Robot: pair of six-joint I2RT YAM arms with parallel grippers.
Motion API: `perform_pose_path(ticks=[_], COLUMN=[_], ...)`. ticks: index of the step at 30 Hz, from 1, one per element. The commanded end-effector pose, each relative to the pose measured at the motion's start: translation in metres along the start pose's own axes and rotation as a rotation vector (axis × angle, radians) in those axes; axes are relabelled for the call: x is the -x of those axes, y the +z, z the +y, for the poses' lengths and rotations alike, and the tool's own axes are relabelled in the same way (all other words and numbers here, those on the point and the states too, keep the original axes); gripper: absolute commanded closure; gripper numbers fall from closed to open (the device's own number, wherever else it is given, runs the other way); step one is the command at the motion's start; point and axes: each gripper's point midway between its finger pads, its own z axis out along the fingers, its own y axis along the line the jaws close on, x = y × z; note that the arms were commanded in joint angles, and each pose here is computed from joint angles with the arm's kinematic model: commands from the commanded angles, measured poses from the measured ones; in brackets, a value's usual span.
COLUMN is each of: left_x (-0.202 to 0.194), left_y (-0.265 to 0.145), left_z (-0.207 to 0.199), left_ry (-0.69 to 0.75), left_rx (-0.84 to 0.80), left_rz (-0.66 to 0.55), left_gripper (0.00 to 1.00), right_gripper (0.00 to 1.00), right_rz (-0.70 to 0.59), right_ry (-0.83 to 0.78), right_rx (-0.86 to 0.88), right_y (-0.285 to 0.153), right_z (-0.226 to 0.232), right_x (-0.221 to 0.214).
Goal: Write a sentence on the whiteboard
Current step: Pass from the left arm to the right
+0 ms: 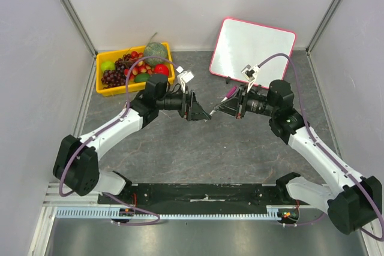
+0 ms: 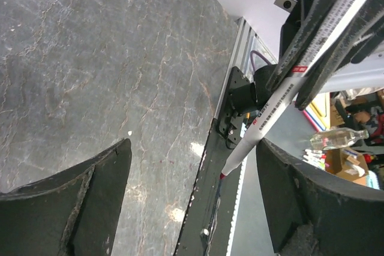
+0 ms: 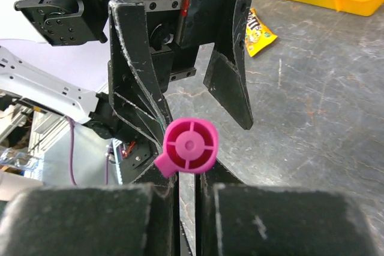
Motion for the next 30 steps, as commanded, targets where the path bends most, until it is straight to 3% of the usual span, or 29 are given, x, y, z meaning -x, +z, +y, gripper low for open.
perform_pose_path(ticks=[1, 13, 16, 21, 30], left_x=[0.027, 0.043, 0.056, 0.072, 0.039], left_y=[0.016, 0.082, 0.093, 0.095, 0.054], left_z=[0.033, 0.100, 0.103, 0.067, -0.001], left_ry=[-0.047, -0.099, -0.076, 0.032, 0.176], left_rx=[0.097, 0.270, 0.241, 0.071, -0.169], left_rz=[-0.085, -0.060, -0.074, -0.090, -0.058], left_gripper=[0.13, 0.11, 0.11, 0.11, 0.11], right_gripper=[1.00, 1.00, 1.00, 1.00, 1.00], right_rz=[-0.027, -0.079, -0.069, -0.061, -0.083], right_ry=[-0.102, -0.183, -0.178, -0.157, -0.066], right_rx=[0.125, 0.231, 0.234, 0.183, -0.122], right_y=[-0.015, -0.034, -0.035, -0.031, -0.034], right_z=[0.047, 0.093, 0.093, 0.077, -0.006], right_x=[0.020, 0.045, 0.041, 0.031, 0.016])
